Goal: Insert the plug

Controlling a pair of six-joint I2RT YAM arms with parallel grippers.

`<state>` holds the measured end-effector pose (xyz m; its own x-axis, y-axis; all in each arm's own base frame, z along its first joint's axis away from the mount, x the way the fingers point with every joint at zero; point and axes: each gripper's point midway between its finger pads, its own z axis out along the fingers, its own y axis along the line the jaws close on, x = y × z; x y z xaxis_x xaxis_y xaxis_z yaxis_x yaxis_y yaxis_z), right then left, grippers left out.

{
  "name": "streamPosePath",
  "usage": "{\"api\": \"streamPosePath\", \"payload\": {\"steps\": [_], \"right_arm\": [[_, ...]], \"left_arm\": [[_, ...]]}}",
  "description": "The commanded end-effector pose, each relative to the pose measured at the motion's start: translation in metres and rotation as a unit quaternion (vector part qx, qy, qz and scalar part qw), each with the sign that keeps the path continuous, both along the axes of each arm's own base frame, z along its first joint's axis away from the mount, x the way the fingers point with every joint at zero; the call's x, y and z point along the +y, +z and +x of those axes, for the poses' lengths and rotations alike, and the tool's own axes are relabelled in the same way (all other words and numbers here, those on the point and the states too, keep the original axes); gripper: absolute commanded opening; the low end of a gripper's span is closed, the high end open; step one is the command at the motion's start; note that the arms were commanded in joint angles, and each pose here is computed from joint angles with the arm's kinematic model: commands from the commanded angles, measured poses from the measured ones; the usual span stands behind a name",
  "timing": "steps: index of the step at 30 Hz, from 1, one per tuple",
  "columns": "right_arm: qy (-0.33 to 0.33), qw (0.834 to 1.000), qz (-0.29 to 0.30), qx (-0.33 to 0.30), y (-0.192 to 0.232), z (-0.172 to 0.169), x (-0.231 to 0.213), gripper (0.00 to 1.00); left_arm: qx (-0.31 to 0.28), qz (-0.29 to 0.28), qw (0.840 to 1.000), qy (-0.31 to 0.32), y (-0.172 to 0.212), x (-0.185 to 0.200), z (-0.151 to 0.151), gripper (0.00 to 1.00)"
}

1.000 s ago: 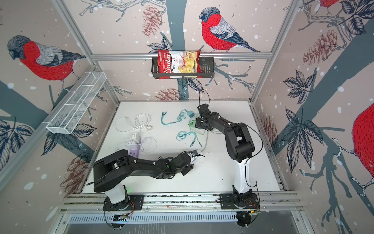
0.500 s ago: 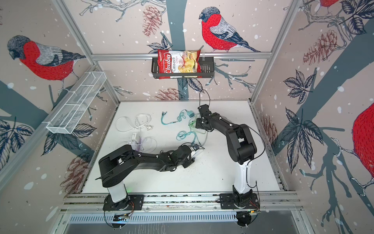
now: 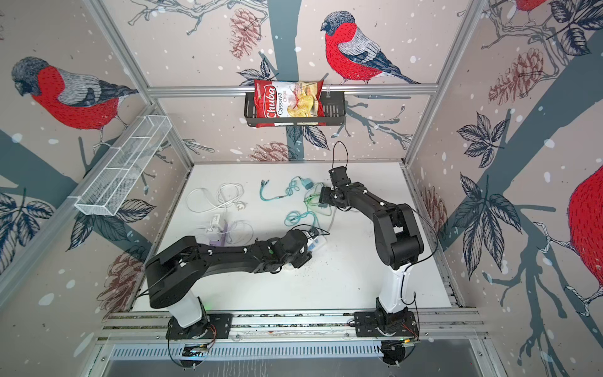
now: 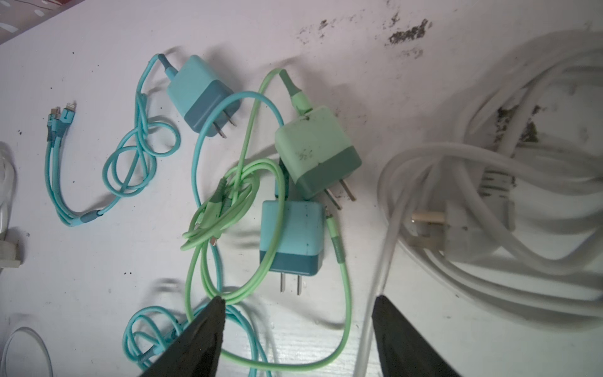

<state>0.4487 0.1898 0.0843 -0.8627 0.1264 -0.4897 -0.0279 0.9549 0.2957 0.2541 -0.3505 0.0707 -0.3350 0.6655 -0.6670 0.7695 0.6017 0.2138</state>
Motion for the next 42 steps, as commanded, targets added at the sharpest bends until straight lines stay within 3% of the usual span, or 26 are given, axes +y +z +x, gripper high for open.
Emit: {"api": "streamPosePath", "payload": {"steps": [1,7,12,19,26,34,42], "right_arm": [[-0.001,1.0,0.017,-0.016,0.009,0.006,-0.002,0.72],[-0.021,0.999,0.024,-0.022,0.011,0.004,-0.027,0.72],[-0.048,0.998,0.025,-0.027,0.013,-0.003,-0.055,0.72],[-0.077,0.996,0.037,-0.032,0.016,-0.013,-0.089,0.72],[-0.094,0.994,0.043,-0.044,0.028,-0.022,-0.111,0.72],[-0.096,0.993,0.049,-0.048,0.031,-0.025,-0.115,0.73],[-0.093,0.993,0.05,-0.049,0.032,-0.026,-0.115,0.73]], "left_arm": [[-0.031,-0.013,0.999,0.035,0.03,0.005,0.013,0.7],[-0.096,-0.068,0.989,0.092,0.076,-0.021,0.068,0.68],[-0.076,-0.06,0.991,0.095,0.066,-0.069,0.116,0.56],[-0.017,-0.069,0.996,0.059,0.031,-0.121,0.148,0.48],[0.043,-0.077,0.989,0.119,-0.01,-0.106,0.192,0.45],[0.068,-0.097,0.982,0.149,-0.02,-0.089,0.206,0.49],[0.112,-0.109,0.959,0.237,-0.039,-0.042,0.231,0.52]]}}
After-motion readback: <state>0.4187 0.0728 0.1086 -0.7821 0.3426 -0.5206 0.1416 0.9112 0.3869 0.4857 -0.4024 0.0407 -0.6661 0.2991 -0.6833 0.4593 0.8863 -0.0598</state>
